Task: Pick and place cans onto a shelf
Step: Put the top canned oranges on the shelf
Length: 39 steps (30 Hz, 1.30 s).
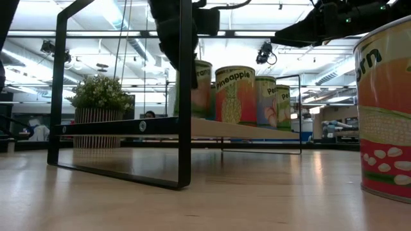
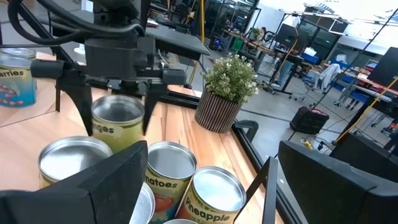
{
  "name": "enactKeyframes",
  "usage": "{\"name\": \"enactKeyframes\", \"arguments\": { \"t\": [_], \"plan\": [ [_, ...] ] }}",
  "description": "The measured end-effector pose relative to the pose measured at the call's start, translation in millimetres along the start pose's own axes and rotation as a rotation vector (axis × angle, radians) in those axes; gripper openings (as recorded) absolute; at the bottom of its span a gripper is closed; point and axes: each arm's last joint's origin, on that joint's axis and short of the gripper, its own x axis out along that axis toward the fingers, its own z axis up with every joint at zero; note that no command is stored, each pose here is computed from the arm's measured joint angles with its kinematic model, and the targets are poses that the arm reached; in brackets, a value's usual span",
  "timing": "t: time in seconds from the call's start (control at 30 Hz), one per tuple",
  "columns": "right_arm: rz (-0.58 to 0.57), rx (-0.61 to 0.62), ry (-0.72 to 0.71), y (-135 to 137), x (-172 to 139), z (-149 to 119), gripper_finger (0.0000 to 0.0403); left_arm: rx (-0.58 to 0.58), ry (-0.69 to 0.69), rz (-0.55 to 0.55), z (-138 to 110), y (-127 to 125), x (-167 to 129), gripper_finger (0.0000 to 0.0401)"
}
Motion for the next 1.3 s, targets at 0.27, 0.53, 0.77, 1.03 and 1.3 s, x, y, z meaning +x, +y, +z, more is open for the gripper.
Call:
{"name": "enactKeyframes", "arguments": {
  "t": [0.27, 0.53, 0.77, 1.03, 1.3],
  "plan": [
    [0.001, -0.003, 0.002, 0.1, 0.0, -0.2, 0.0368, -0.008, 0.011, 0.006, 3.1, 2.4, 17.7, 0.0332],
    [0.007, 0.007, 0.007, 1.0, 0.0, -0.6, 0.0368, -0.057, -0.01, 0.013, 6.1, 3.9, 22.5, 0.0332],
    [0.014, 0.014, 0.006, 2.0, -0.1, -0.3, 0.0368, -0.032, 0.011, 0.0, 4.2, 3.4, 22.4, 0.0335],
    [0.015, 0.012, 0.005, 2.0, -0.1, -0.3, 0.0368, -0.045, 0.011, 0.016, 4.0, 3.0, 22.2, 0.0387],
    [0.016, 0.009, 0.005, 2.0, -0.1, -0.3, 0.0368, 0.009, -0.008, 0.016, 4.9, 2.6, 17.0, 0.0393]
  ]
}}
